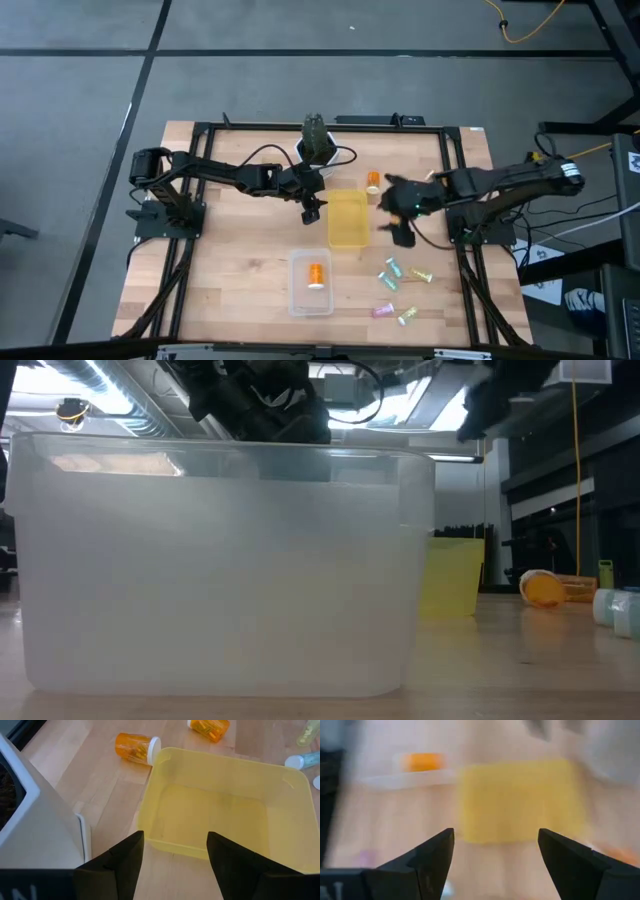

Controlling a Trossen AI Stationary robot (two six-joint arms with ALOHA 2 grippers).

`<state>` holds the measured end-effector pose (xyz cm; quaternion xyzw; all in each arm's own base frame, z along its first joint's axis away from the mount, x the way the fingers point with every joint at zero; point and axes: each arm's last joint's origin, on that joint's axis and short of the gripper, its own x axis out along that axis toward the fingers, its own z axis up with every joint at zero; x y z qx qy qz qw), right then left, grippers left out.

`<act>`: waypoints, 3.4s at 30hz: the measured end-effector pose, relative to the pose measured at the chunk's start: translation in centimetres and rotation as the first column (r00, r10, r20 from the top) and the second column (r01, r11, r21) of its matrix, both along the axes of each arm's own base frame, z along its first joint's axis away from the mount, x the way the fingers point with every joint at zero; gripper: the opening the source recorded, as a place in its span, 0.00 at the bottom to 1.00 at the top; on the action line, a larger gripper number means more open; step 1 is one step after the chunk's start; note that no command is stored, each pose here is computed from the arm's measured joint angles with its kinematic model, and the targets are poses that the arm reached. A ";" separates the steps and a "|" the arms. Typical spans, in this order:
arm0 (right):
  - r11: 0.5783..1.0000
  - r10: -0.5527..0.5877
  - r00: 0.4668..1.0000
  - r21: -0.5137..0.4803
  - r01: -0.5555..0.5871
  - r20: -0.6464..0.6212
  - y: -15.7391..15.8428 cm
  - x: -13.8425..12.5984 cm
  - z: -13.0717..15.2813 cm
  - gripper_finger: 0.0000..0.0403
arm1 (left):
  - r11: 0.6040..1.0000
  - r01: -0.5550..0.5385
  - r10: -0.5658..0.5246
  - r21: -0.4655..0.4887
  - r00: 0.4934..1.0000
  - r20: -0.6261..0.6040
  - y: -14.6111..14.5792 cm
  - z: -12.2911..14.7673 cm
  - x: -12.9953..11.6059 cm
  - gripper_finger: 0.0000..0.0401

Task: Pick and place medicine bottles into bin by pill shape (circle, oval)
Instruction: Put the large orange pill bottle into the transparent bin

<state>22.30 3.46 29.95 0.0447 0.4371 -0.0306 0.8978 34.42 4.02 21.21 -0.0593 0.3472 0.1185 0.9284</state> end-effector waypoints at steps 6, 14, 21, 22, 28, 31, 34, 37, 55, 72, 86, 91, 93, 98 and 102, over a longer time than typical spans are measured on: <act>0.893 -0.448 0.893 -0.075 0.444 -0.045 -1.3 -2.0 -1.9 0.72 | 1.000 0.001 -0.001 0.001 1.000 0.000 0.0 0.0 0.0 0.53; 0.686 -0.728 0.685 -0.051 0.726 -0.023 -3.9 -2.5 -4.8 0.72 | 1.000 0.002 -0.002 0.003 1.000 0.002 0.0 0.0 0.0 0.53; 0.608 -0.794 0.607 0.011 0.794 0.023 -6.5 -2.0 -5.6 0.72 | 1.000 0.002 -0.002 0.002 1.000 0.003 0.0 0.0 0.0 0.53; 0.597 -0.802 0.596 0.018 0.802 0.029 -6.7 -2.0 -5.6 0.72 | 1.000 0.002 -0.002 0.002 1.000 0.003 0.0 0.0 0.0 0.53; 0.521 -0.853 0.521 0.003 0.853 0.005 -8.2 -2.6 -5.8 0.72 | 1.000 0.001 -0.001 0.002 1.000 0.002 0.0 0.0 0.0 0.53; 0.458 -0.888 0.457 -0.024 0.889 -0.051 -8.7 -3.2 -6.2 0.72 | 1.000 0.001 -0.001 0.002 1.000 0.002 0.0 0.0 0.0 0.53; 0.399 -0.912 0.386 -0.076 0.914 -0.138 -8.8 -4.2 -6.7 0.72 | 1.000 0.001 -0.001 0.001 1.000 0.000 0.0 0.0 0.0 0.53; 0.357 -0.923 0.330 -0.118 0.927 -0.195 -8.8 -4.8 -7.1 0.72 | 1.000 0.002 -0.002 0.002 1.000 0.000 0.0 0.0 0.0 0.53; 0.238 -0.877 0.236 0.048 0.970 -0.419 -7.0 -4.5 -14.1 0.72 | 1.000 0.004 -0.004 0.002 1.000 -0.004 -0.1 0.0 0.0 0.53; 0.308 -0.882 0.298 0.031 0.951 -0.364 -7.1 -3.8 -12.9 0.72 | 1.000 0.004 -0.004 0.002 1.000 -0.004 -0.1 0.0 0.0 0.53; 0.197 -0.869 0.214 0.084 0.977 -0.447 -3.9 -2.6 -9.5 0.72 | 1.000 0.004 -0.004 0.002 1.000 -0.004 -0.1 0.0 0.0 0.53; 0.104 -0.845 0.119 0.057 0.993 -0.522 -1.8 -3.1 -10.9 0.72 | 1.000 0.005 -0.005 0.003 1.000 -0.005 -0.1 0.0 0.0 0.53; 0.084 -0.839 0.098 0.051 0.995 -0.535 -1.1 -3.0 -11.3 0.72 | 1.000 0.005 -0.005 0.003 1.000 -0.005 -0.1 0.0 0.0 0.53; 0.067 -0.860 0.070 0.026 0.997 -0.505 -0.6 -2.5 -12.1 0.72 | 1.000 0.005 -0.005 0.003 1.000 -0.005 -0.1 0.0 0.0 0.53; 0.069 -0.866 0.039 -0.042 0.997 -0.498 -0.6 -2.0 -13.3 0.72 | 1.000 0.005 -0.005 0.003 1.000 -0.005 -0.1 0.0 0.0 0.53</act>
